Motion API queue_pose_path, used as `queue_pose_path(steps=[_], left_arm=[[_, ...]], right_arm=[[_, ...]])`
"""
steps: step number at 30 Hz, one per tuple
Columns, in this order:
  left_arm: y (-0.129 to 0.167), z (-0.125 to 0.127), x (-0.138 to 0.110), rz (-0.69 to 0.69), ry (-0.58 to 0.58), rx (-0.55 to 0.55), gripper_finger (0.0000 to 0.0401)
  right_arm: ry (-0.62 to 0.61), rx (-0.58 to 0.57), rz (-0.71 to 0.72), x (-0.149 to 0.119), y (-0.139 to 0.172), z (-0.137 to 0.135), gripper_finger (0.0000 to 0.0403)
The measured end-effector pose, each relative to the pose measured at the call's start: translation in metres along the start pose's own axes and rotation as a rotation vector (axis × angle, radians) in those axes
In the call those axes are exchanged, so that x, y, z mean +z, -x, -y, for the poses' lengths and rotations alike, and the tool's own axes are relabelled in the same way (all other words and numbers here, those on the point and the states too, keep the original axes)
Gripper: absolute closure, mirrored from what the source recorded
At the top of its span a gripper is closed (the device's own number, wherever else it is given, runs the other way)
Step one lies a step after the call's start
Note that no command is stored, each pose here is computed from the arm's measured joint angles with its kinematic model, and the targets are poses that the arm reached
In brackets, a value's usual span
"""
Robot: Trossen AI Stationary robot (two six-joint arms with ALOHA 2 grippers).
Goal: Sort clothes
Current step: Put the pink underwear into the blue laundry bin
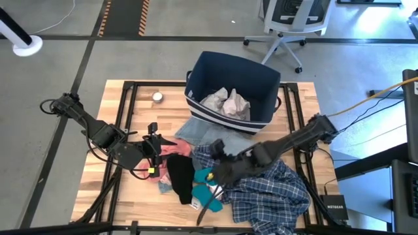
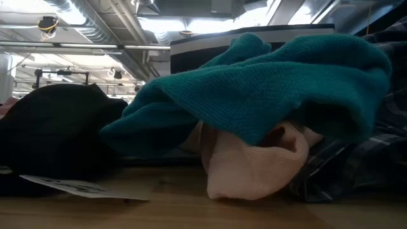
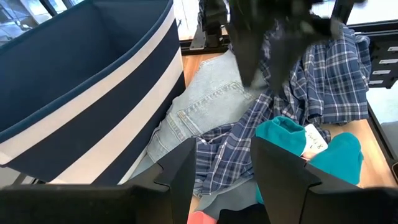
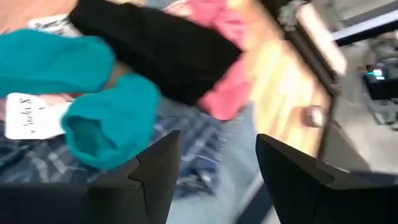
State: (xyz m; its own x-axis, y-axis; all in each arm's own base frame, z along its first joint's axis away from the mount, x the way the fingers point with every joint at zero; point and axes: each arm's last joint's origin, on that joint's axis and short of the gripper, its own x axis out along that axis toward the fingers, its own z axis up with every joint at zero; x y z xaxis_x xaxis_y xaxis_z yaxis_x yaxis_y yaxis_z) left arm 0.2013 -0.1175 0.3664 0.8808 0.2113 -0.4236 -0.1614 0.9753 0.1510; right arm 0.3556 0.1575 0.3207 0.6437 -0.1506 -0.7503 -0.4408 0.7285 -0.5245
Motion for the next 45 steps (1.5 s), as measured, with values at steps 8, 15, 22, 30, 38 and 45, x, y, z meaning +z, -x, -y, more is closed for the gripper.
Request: queue_pose_path(steps=[8, 15, 22, 30, 38, 45], left_arm=[[0.000, 0.000, 0.000, 0.000, 0.000, 0.000, 0.0253], [0.000, 0.000, 0.000, -0.001, -0.001, 0.001, 0.0253], [0.000, 0.000, 0.000, -0.001, -0.001, 0.001, 0.0253], [0.000, 0.000, 0.000, -0.001, -0.006, 0.001, 0.0253], [0.000, 0.000, 0.000, 0.000, -0.044, -0.001, 0.0253], [0.000, 0.001, -0.001, -0.010, -0.019, 0.001, 0.0253]], right_arm=[[0.061, 0.201, -0.049, 0.003, -0.055, -0.031, 0.0178], [0.079, 0.272, -0.055, 0.004, -0.065, -0.041, 0.0178], [0.090, 0.222, -0.073, 0.003, -0.066, -0.039, 0.0178], [0.055, 0.157, 0.080, 0.019, -0.067, -0.033, 0.0178], [0.067, 0.024, 0.204, 0.035, -0.085, -0.033, 0.0178], [0.121, -0.052, 0.012, 0.023, -0.074, -0.042, 0.0178]])
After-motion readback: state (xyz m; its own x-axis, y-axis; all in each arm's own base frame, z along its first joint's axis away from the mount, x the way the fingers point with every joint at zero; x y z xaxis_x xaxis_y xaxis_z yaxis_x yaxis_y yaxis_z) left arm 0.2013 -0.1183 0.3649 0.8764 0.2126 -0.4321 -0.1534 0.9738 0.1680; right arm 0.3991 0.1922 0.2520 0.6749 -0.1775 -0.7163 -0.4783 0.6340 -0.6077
